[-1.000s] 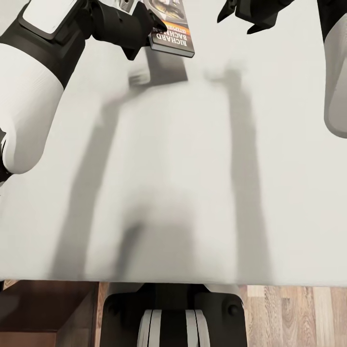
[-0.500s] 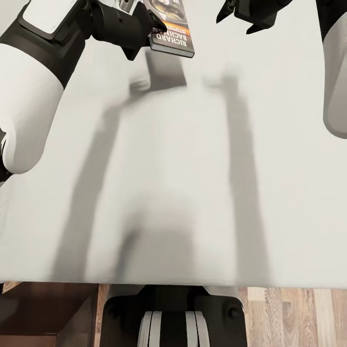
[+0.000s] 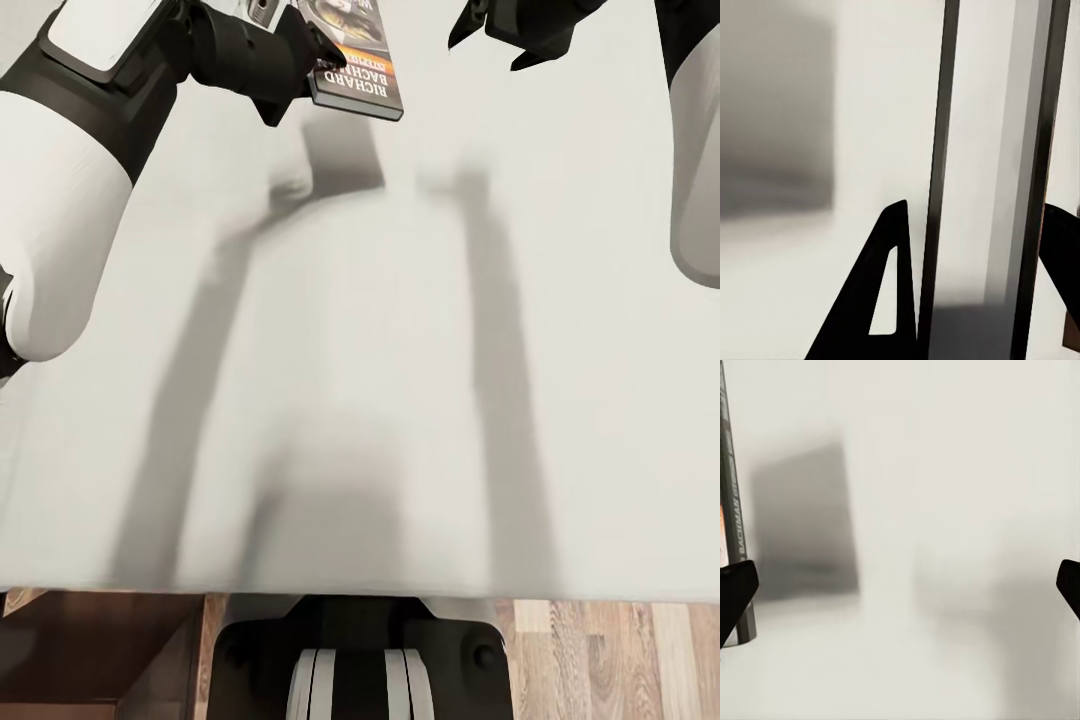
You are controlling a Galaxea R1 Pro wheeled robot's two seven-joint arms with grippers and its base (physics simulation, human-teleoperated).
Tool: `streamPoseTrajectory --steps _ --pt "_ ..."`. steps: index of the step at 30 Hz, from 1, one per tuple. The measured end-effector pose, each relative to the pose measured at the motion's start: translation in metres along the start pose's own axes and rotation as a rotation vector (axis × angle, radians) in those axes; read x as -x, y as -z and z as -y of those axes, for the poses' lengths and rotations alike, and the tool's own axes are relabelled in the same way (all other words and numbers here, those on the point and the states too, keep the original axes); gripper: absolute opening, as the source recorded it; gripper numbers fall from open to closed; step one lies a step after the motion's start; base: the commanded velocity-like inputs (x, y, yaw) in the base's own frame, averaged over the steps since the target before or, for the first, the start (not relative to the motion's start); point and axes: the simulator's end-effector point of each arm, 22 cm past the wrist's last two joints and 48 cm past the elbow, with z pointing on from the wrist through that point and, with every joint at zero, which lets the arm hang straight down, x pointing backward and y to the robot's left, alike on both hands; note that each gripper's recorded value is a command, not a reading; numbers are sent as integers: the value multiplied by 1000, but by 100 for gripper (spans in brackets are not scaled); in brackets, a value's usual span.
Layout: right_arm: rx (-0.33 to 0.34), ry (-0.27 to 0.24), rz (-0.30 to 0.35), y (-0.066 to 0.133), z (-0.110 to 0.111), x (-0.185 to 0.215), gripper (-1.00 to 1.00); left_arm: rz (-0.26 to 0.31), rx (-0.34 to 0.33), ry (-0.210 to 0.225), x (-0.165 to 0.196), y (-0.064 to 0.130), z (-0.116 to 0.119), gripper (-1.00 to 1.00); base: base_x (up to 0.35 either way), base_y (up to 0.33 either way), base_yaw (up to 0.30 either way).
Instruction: In the bedroom, move the book from the bed onto either nightstand, and place the two sandals side by side next to the bed.
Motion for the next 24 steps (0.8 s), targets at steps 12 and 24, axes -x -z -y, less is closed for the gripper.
streamPoseTrajectory --steps 12,24 --pt "0 7 19 15 -5 11 100 11 -8 -10 6 10 13 -100 0 0 0" --pt "2 16 38 31 -12 23 100 24 -7 -19 12 22 25 -100 0 0 0"
